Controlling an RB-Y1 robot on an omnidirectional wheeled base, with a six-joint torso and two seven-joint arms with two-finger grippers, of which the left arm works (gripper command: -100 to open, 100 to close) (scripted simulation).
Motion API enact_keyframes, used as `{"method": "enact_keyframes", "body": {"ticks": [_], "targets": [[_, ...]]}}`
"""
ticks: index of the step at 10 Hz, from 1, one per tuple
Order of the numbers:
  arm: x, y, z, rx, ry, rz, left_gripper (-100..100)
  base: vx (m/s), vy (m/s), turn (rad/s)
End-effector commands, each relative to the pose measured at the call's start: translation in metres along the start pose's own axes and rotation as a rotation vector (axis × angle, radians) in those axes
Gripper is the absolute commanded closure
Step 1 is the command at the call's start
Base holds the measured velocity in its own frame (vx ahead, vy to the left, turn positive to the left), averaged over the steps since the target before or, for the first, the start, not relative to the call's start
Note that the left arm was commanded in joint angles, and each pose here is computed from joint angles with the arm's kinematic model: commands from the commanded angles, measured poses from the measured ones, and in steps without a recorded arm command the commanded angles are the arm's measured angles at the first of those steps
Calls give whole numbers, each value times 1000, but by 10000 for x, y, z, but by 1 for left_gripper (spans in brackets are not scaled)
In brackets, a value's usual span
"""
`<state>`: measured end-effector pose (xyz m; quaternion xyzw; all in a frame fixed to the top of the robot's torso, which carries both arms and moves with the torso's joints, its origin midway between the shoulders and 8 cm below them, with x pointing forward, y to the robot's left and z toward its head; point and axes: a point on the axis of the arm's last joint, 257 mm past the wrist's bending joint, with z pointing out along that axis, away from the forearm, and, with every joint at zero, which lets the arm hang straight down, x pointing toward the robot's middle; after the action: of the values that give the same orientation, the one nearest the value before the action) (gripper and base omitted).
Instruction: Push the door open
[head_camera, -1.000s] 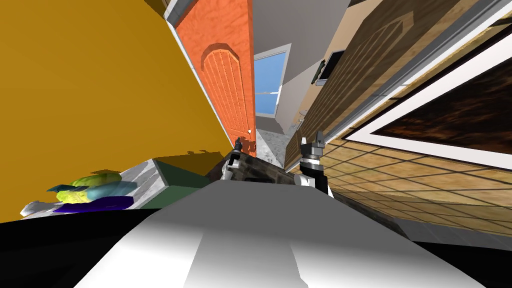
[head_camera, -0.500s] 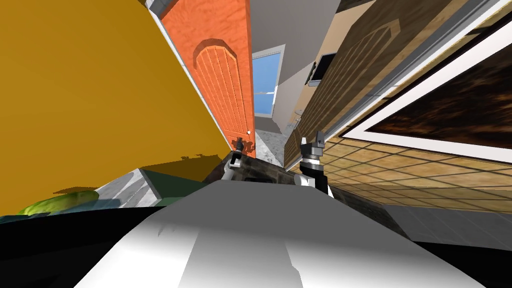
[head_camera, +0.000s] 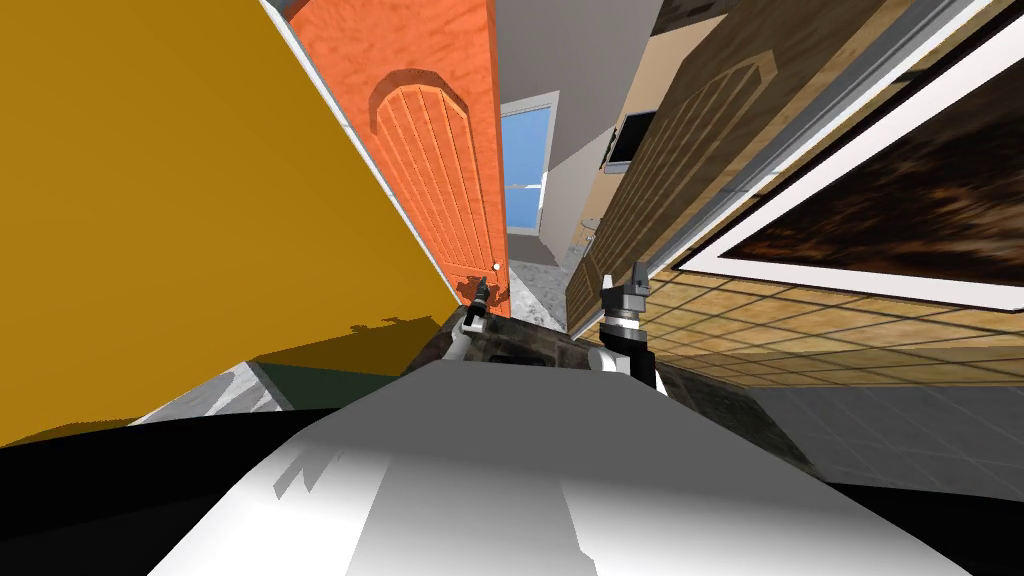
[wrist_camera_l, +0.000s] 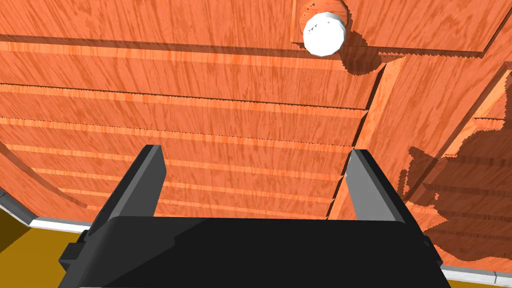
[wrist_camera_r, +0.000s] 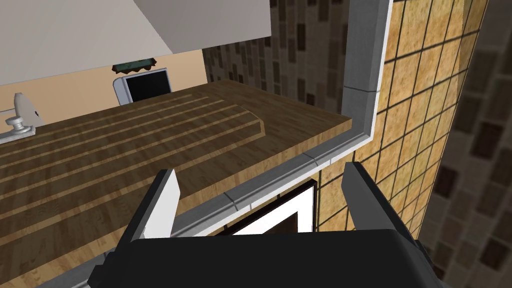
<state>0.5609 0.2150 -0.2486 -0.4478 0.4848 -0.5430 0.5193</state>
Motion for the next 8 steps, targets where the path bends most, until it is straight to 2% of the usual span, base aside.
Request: {"method": "enact_keyframes", "body": {"ticks": [1, 8], "targets": [[27, 71, 38, -16, 3, -1, -100, 43, 101, -136], [176, 316, 166, -78, 18, -9, -100, 36, 115, -123]]}}
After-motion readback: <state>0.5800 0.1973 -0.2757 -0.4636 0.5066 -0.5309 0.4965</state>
